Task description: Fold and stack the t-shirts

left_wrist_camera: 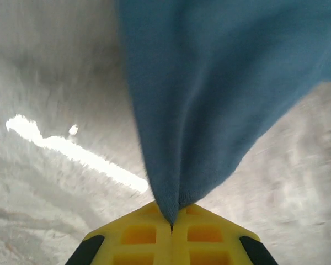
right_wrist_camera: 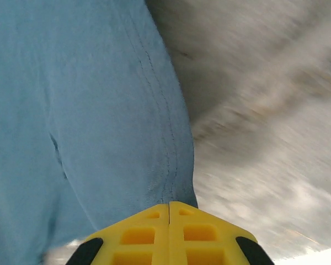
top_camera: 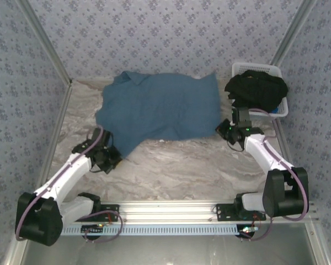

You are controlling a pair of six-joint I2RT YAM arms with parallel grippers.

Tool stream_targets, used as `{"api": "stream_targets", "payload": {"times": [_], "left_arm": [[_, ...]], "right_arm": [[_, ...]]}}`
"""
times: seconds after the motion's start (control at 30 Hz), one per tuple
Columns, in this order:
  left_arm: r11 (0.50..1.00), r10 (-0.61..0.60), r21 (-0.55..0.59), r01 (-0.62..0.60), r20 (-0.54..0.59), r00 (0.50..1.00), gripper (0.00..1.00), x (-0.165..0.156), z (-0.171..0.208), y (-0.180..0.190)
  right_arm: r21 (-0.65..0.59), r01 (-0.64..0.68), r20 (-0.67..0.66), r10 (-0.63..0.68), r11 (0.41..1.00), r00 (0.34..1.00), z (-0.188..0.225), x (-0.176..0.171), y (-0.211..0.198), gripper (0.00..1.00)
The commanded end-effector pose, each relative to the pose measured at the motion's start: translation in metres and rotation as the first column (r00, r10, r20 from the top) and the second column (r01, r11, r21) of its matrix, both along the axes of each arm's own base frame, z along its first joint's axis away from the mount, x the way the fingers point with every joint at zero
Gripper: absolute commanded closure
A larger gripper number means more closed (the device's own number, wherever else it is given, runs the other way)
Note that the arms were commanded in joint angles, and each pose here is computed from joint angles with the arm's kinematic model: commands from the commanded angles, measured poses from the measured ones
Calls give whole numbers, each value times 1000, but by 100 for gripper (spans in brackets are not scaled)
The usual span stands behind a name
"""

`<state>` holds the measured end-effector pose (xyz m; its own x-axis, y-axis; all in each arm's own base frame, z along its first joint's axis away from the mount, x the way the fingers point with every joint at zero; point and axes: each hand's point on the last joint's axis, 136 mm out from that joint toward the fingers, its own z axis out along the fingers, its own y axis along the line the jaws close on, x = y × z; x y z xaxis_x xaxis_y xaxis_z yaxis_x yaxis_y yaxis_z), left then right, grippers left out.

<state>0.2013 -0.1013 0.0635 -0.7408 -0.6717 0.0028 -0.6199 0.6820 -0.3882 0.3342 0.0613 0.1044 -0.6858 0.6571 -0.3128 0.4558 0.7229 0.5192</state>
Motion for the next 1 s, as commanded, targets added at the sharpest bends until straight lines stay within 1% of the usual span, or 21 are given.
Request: {"api": "stream_targets", "payload": {"times": [0.0,0.03,0.1,0.17,0.2,0.23,0.3,0.4,0.47,0.53,0.57,0.63,0.67,0.77,0.83,0.97], "left_arm": [[996,-39,-79,44,65,997,100,17,7,-31],[996,-52,-64,54,33,998,100,11,1,-33],[998,-48,-48,47,-20,999,100,2,-6,-34],[998,-40,-42,38,-38,999,100,-4,-6,-36],[1000,-22,-13,22,-60,998,100,-10,-5,-31],[1000,-8,19,9,-78,997,100,-17,-2,-27],[999,23,45,-19,-99,995,100,-27,1,-21],[996,84,40,-80,-112,990,100,-42,7,-16],[990,124,78,-116,-113,986,100,-54,14,-5],[978,169,141,-155,-97,981,100,-67,26,15],[973,184,153,-170,-82,980,100,-71,31,21],[970,197,149,-190,-32,980,100,-73,39,30],[970,205,142,-199,-30,978,100,-76,38,31],[976,200,109,-190,-96,975,100,-87,19,25],[982,188,64,-180,-144,972,100,-93,6,14],[975,215,82,-206,-115,970,100,-92,14,21]], "right_arm": [[-128,63,-73,-73,990,995,-12,-19,-25,100],[-146,52,-119,-70,988,990,-18,-28,-27,100],[-193,49,-166,-82,980,983,-24,-40,-35,100],[-240,60,-184,-106,969,977,-23,-48,-44,100],[-264,61,-206,-119,963,971,-24,-56,-48,100],[-275,57,-227,-122,960,966,-26,-62,-50,100],[-280,50,-250,-123,959,960,-30,-71,-51,100],[-291,37,-276,-121,956,954,-34,-85,-53,100],[-306,28,-282,-119,952,952,-33,-95,-57,100],[-326,29,-284,-127,945,950,-27,-106,-61,100],[-328,29,-279,-126,944,952,-25,-109,-62,100],[-345,31,-276,-133,938,952,-22,-118,-66,100],[-347,29,-280,-133,938,951,-23,-122,-67,100],[-321,8,-333,-121,947,935,-36,-138,-64,100],[-303,12,-339,-119,953,933,-45,-141,-62,100],[-314,14,-356,-132,949,925,-52,-145,-66,100]]}}
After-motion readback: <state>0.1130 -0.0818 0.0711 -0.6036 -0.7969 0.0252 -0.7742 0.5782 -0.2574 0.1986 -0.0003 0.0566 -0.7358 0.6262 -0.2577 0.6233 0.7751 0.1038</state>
